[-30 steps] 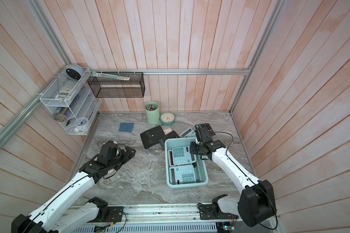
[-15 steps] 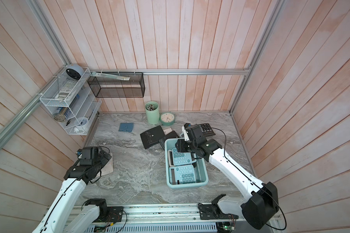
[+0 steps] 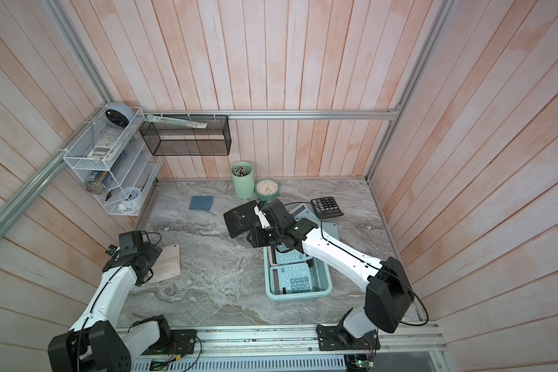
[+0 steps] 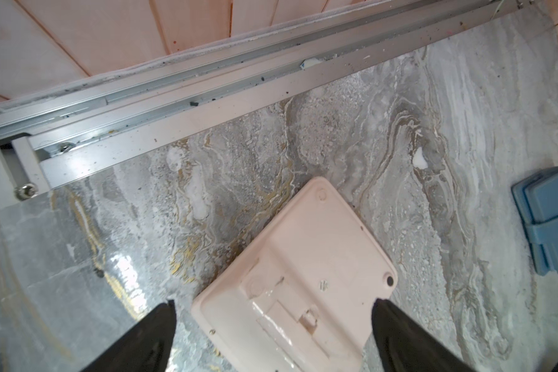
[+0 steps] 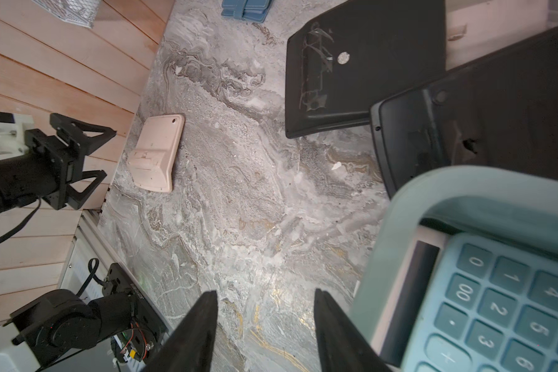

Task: Put the calculator in the storage box
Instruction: Pick up the calculator from the center of the board.

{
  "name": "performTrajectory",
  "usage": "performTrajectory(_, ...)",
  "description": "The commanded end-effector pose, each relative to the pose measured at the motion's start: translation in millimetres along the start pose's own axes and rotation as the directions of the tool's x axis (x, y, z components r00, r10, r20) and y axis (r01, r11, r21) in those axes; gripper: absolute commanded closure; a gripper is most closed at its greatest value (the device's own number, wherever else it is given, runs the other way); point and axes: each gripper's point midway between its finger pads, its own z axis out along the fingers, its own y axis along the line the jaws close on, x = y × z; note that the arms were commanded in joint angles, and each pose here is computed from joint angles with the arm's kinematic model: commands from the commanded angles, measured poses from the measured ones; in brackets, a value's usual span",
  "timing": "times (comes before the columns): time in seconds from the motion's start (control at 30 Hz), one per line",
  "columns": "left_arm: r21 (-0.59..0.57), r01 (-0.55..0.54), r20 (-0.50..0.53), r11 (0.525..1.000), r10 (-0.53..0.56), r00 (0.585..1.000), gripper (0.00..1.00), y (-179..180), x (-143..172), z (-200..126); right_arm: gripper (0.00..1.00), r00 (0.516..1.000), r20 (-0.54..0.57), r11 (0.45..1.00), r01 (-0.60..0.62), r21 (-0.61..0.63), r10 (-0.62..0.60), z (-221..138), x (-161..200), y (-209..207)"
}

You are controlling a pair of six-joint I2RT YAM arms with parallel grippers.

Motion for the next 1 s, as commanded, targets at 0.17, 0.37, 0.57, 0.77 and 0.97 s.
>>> performTrajectory(0.17, 0.106, -0.046, -0.079, 0.993, 0.055, 0.995, 0.0, -18.9, 17.5, 27.0, 0.45, 1.0, -0.006, 0.999, -0.009, -0.05, 0.009, 11.2, -4.6, 15.9)
performTrajectory(0.37, 0.198, -0.066, -0.175, 0.978, 0.101, 0.979, 0.0, -37.6, 50.6, 29.0, 0.45, 1.0, -0.018, 0.999, -0.02, -0.044, 0.019, 17.5, -2.3, 13.2)
performTrajectory(0.57, 0.299, -0.07, -0.257, 0.952, 0.151, 0.954, 0.0, -56.2, 88.9, 10.4, 0.45, 0.999, -0.024, 0.998, -0.029, -0.048, 0.027, 25.7, -2.7, 12.7)
performTrajectory(0.77, 0.394, -0.068, -0.286, 0.917, 0.192, 0.939, 0.0, -75.0, 108.7, -18.6, 0.45, 0.998, -0.034, 0.997, -0.055, -0.061, 0.053, 40.1, -4.9, 13.3)
performTrajectory(0.97, 0.277, -0.129, -0.118, 0.952, 0.168, 0.979, 0.0, -63.4, 43.7, -31.7, 0.45, 0.997, -0.038, 0.994, -0.073, -0.08, 0.07, 51.6, -7.6, 15.9)
